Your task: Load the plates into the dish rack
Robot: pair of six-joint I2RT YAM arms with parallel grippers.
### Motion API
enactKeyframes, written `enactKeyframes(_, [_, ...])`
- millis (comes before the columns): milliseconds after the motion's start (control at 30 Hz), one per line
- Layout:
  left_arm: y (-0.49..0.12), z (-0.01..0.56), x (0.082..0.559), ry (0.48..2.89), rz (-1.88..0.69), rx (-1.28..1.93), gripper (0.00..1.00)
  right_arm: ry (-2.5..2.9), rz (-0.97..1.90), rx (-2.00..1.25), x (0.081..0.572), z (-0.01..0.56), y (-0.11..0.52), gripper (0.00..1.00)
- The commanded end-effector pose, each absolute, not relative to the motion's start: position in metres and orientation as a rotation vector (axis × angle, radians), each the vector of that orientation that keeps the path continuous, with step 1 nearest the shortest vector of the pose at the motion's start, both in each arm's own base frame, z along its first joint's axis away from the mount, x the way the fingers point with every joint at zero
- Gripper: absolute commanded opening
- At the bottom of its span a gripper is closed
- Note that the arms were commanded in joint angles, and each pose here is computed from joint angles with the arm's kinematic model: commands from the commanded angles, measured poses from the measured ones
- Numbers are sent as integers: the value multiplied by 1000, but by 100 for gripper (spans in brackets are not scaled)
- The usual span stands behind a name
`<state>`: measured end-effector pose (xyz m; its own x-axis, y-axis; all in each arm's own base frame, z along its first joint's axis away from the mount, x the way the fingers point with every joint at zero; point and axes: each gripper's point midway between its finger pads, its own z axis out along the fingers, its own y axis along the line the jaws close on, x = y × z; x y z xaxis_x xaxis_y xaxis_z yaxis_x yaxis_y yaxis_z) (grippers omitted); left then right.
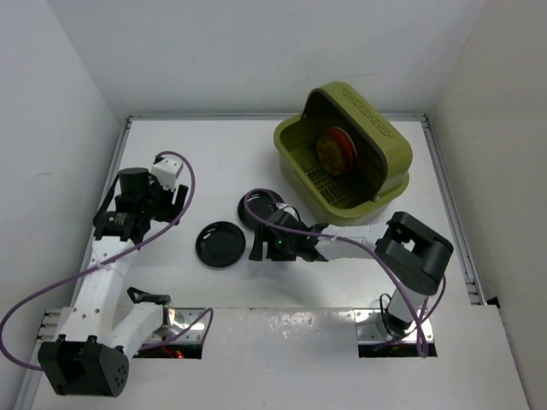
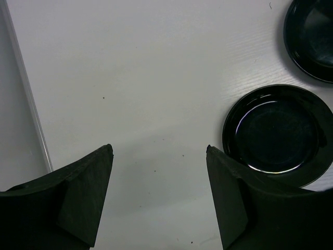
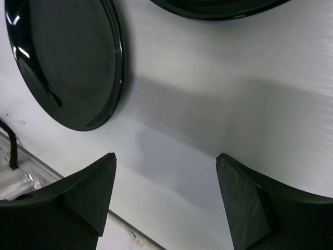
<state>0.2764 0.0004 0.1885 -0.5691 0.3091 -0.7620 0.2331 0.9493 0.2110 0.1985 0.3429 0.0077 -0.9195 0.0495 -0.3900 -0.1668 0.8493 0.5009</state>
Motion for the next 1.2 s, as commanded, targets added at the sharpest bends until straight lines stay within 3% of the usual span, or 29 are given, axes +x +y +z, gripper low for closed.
enactKeyframes(0, [-6, 198, 281, 2148, 84, 379, 77, 2521, 809, -24, 212, 26, 355, 77])
enactKeyframes(567, [-6, 194, 280, 2157, 82, 380, 77, 2482, 739, 39, 227, 16, 353, 72])
enactKeyframes(767, [-6, 193, 282, 2157, 82, 380, 77, 2443, 856, -23, 237, 29, 384, 65])
enactKeyframes(1067, [-6, 191, 283, 2166, 81, 382, 77, 2517, 823, 15, 248, 2, 407, 58])
enactKeyframes(1167, [-6, 191, 283, 2166, 81, 382, 77, 2548, 811, 44, 248, -9, 408, 51])
